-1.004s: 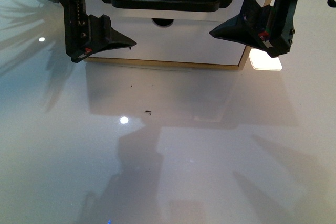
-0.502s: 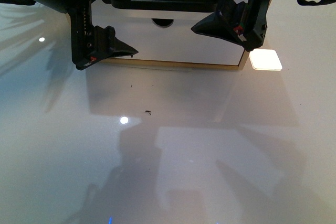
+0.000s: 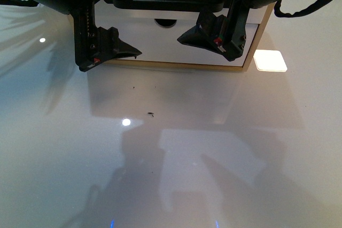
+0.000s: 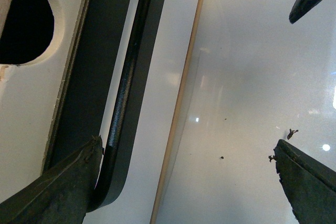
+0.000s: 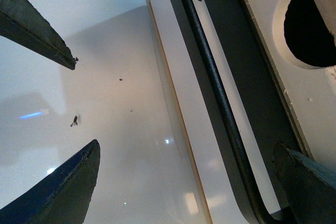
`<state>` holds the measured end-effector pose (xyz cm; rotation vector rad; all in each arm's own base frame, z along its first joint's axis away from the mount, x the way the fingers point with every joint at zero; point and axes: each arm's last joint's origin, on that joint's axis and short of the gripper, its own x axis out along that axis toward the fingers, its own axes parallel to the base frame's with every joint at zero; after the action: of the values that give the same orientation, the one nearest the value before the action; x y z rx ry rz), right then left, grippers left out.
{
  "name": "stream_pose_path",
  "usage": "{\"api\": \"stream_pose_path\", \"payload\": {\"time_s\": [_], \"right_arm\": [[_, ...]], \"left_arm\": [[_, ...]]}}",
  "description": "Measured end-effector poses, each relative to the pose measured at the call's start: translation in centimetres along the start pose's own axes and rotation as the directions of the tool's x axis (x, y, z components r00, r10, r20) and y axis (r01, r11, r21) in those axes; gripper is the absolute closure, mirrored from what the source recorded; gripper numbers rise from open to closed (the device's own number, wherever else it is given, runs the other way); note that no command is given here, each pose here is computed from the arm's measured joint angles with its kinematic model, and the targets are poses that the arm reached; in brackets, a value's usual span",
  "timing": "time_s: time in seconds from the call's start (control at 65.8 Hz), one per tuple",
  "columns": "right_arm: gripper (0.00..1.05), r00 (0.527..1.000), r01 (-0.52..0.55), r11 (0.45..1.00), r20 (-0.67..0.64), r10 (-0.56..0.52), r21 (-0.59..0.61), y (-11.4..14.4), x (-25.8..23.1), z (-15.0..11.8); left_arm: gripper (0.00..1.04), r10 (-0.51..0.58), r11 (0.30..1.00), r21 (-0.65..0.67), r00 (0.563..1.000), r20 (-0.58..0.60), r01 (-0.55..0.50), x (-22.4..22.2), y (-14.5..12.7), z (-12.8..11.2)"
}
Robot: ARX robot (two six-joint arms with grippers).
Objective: Pull drawer
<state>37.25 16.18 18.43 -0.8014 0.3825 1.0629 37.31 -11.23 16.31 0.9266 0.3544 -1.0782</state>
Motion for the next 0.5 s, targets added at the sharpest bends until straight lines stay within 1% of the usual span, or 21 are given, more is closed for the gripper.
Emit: {"api": "stream_pose_path", "payload": {"time_s": [0.365,0.502], "right_arm": [[0.09,1.0,-0.004,1.0,-0.021,0.004,0.0,0.0,1.1,-0.9],[0.09,0.999,-0.038,0.999,-0.025,0.038,0.003,0.1,1.0,-0.9]], "left_arm": [[0.07,0.008,1.0,-0.004,1.0,0.0,-0.008,-0.1,0.1,-0.2],[0.07,-0.01,1.0,-0.006,1.0,-0.007,0.01,-0.1,-0.1,-0.2]]}}
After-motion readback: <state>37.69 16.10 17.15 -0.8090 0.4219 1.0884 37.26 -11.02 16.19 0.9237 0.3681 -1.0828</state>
